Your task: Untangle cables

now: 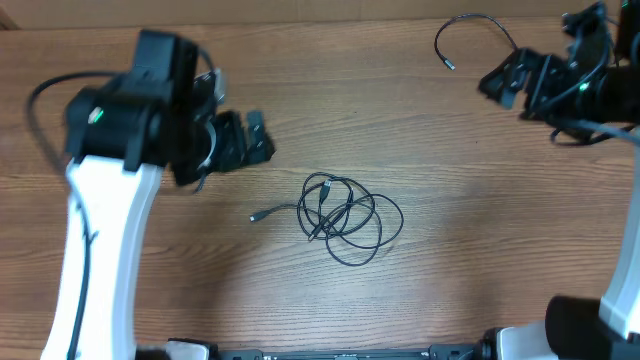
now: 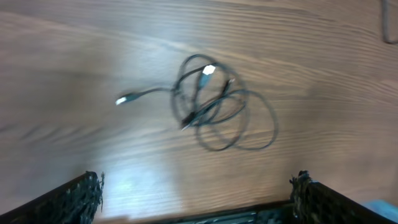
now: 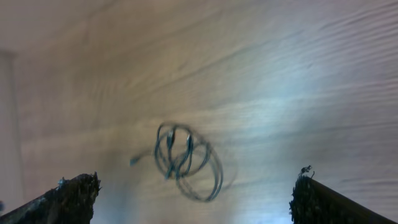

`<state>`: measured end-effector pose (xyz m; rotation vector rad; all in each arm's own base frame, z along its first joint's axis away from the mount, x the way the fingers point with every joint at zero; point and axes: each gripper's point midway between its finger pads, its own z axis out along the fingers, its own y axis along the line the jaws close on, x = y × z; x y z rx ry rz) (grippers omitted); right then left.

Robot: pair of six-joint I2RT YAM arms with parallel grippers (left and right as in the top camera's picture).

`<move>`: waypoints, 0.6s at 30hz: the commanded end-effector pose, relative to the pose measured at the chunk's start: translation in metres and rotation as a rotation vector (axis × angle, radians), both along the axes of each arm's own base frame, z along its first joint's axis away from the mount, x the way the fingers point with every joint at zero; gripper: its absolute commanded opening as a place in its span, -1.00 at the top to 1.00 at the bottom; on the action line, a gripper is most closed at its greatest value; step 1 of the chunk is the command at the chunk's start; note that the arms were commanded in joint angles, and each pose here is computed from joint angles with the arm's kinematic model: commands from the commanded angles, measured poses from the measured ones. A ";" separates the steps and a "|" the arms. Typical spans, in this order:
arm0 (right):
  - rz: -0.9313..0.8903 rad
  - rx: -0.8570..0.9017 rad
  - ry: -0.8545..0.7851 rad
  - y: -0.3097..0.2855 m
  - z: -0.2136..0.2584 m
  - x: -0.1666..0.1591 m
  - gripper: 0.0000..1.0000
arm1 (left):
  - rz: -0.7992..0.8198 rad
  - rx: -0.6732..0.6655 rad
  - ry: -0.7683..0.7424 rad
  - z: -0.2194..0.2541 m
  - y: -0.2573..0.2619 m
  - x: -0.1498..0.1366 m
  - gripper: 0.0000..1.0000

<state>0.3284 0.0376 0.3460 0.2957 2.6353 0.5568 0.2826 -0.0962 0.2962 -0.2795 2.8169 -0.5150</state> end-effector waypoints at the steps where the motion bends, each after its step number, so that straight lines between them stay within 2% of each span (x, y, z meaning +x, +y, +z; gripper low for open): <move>1: 0.007 -0.027 0.063 0.016 -0.015 -0.017 -1.00 | 0.101 0.104 -0.042 0.014 0.027 -0.018 -0.99; 6: 0.045 -0.051 0.204 0.036 -0.053 -0.042 -1.00 | 0.100 0.120 -0.009 0.015 0.032 -0.037 -0.99; 13: 0.181 0.011 0.401 0.082 -0.129 -0.064 -1.00 | 0.093 0.126 0.027 0.005 0.031 -0.035 -0.99; 18: 0.124 0.013 0.486 0.093 -0.189 -0.071 -1.00 | 0.081 0.131 0.080 -0.009 0.029 -0.036 -0.99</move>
